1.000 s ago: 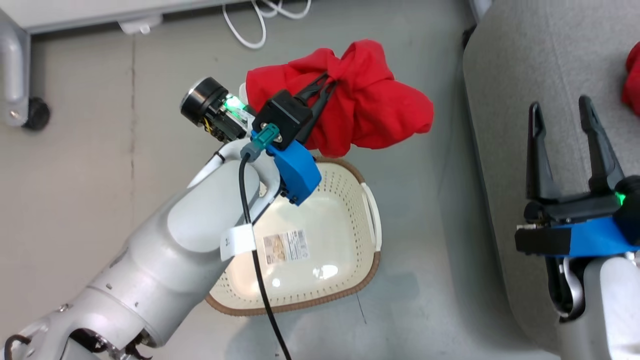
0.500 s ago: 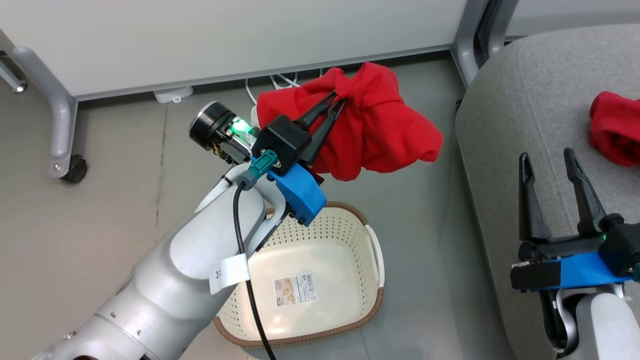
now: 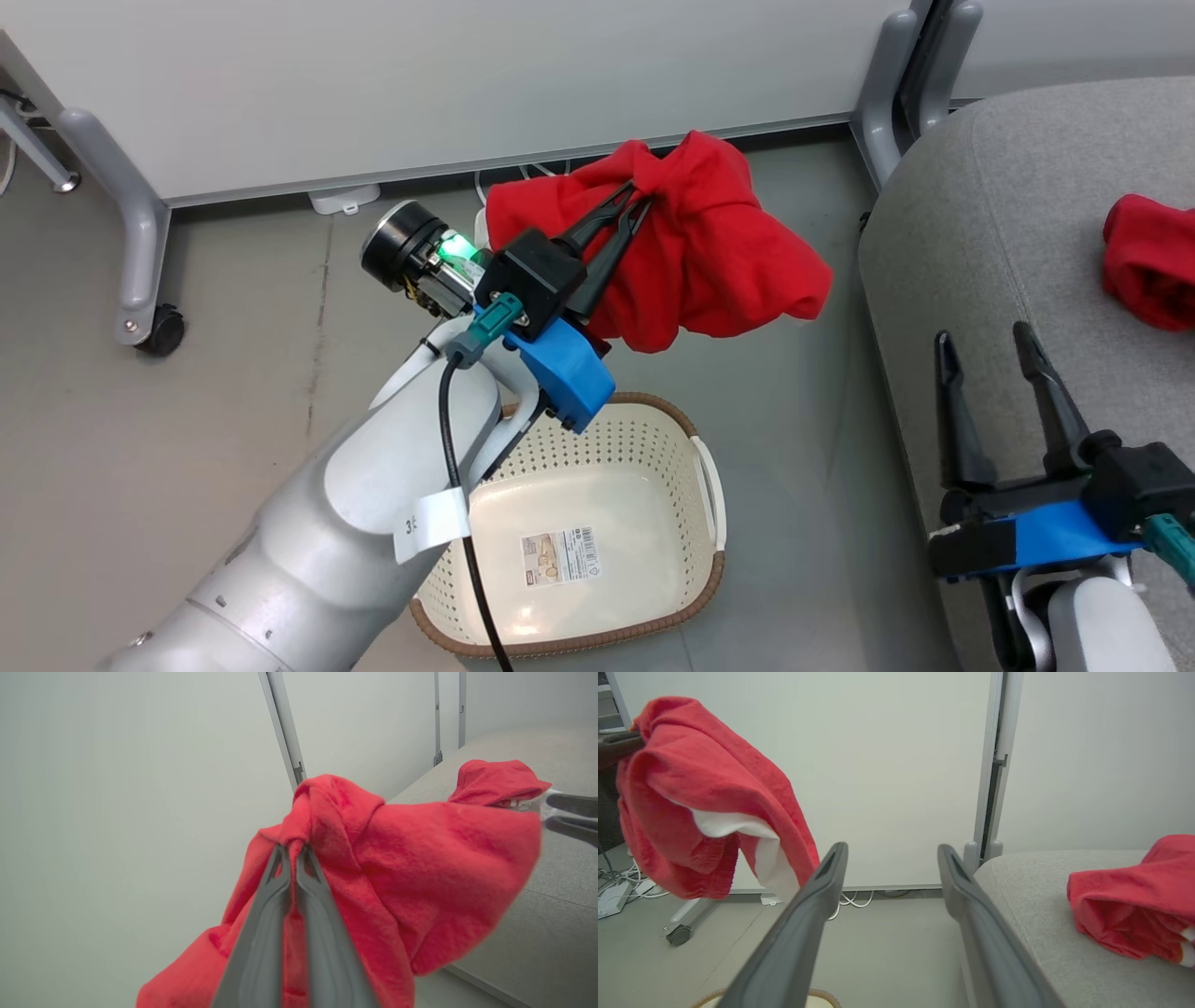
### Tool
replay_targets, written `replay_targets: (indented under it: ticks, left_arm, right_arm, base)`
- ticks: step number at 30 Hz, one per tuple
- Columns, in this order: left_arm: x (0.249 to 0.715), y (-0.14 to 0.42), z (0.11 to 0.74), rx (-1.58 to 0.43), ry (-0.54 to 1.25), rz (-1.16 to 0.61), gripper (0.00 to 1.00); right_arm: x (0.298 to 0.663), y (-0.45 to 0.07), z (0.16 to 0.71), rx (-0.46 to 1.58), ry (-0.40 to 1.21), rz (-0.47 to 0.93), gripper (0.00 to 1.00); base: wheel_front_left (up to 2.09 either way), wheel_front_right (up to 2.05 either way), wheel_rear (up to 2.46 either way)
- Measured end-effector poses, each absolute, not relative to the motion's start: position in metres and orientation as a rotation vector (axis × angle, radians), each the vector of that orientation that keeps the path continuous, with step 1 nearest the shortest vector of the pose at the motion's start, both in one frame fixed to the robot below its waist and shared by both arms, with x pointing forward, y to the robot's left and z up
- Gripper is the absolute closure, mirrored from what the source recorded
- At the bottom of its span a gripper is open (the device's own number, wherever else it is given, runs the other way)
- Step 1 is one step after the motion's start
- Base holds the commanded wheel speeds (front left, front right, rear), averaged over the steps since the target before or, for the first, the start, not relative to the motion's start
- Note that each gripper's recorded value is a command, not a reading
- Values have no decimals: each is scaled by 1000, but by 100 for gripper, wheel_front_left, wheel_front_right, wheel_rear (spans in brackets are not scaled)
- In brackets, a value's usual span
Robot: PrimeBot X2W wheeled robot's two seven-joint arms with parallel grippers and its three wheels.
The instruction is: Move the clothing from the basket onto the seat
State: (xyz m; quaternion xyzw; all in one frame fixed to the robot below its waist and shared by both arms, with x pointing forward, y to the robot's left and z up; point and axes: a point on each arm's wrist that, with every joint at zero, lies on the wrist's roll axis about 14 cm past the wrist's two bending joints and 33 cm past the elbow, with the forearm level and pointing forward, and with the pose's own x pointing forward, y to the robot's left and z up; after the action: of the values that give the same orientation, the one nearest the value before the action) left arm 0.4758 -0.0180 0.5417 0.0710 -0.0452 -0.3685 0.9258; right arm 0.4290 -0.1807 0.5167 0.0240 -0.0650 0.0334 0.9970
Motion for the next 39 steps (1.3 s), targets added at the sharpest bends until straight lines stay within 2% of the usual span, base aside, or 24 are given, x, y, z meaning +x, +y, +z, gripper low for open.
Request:
replay_targets:
  ticks: [13,23,36,37,38,39]
  left_arm:
    - [473,-18,542,142,-96,-755,100]
    - [471,-20,542,130,-97,-756,100]
    - [474,-17,541,122,-96,-747,100]
    - [474,-17,541,120,-96,-746,100]
    - [474,-17,541,119,-96,-746,100]
    - [474,-17,540,118,-95,-745,100]
  right_arm:
    - [425,-103,485,94,-26,289,0]
    - [436,-51,491,111,-33,441,0]
    - [461,-35,528,123,-141,484,0]
    - [462,-36,530,124,-148,482,44]
    - [463,-36,531,125,-152,480,81]
    - [463,-37,533,126,-156,478,81]
  base:
    - [0,0,0]
    - [0,0,0]
    - [0,0,0]
    - [0,0,0]
    - [0,0,0]
    - [0,0,0]
